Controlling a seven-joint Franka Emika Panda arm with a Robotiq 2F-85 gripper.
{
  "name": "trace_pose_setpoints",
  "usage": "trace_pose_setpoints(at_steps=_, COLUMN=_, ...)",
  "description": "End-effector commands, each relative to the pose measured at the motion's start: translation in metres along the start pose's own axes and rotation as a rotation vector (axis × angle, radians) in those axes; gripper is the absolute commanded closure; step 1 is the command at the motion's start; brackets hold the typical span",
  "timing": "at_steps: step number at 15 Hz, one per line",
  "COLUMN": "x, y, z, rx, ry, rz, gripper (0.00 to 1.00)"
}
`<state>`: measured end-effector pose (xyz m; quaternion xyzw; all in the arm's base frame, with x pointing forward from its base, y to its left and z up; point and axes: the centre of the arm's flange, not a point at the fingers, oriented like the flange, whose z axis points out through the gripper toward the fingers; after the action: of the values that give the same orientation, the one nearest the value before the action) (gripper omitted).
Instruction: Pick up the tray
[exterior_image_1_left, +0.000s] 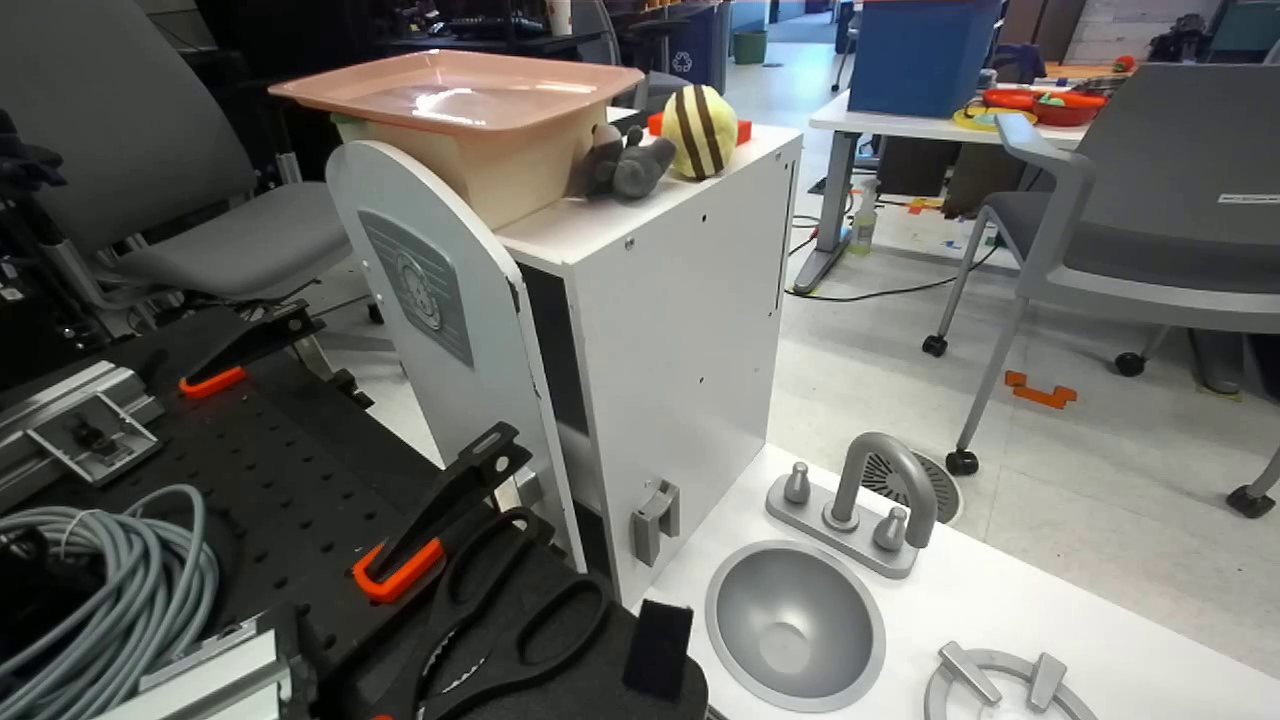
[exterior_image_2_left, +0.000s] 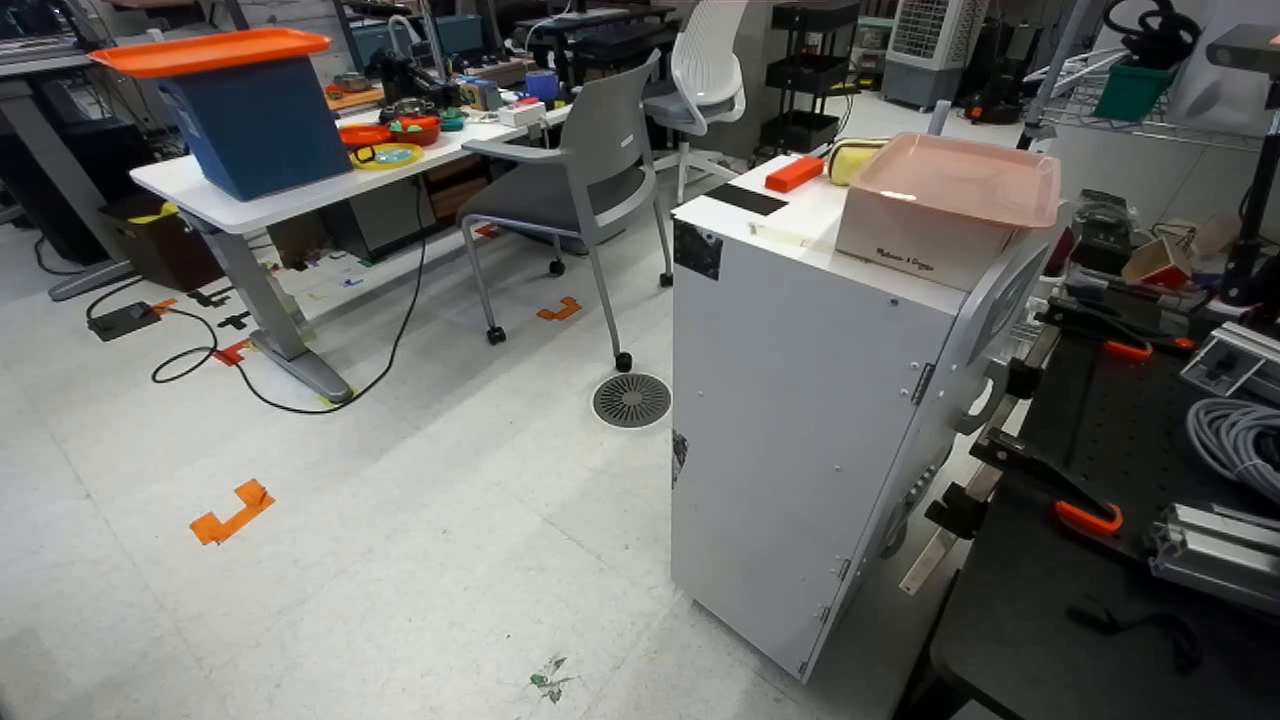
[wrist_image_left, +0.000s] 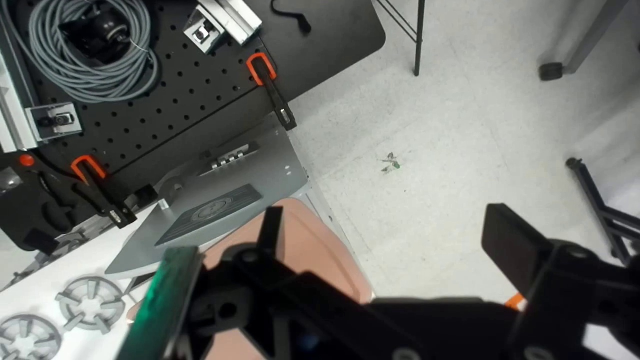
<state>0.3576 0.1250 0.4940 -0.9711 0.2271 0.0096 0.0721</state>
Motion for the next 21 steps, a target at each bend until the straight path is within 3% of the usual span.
trace_pose_setpoints(at_steps=1, x=0.024, y=0.003, z=-0.017, rx=-0.006, ry=0.048, rz=0.086, gripper=0.00)
trace_pose_setpoints(at_steps=4, x=0.041, y=0.014, z=-0.021, rx=-0.039, ry=0.051, rz=0.070, gripper=0.00)
trace_pose_setpoints(at_steps=10, x=0.054, y=0.018, z=0.001, rx=-0.030, ry=-0.059, rz=-0.081, gripper=0.00)
trace_pose_setpoints(at_steps=11, x=0.048, y=0.022, z=0.003, rx=-0.036, ry=-0.019, rz=-0.036, gripper=0.00)
trace_pose_setpoints(at_steps=21, x=0.038, y=0.020, z=0.004, rx=-0.042, ry=-0.049, rz=-0.057, gripper=0.00)
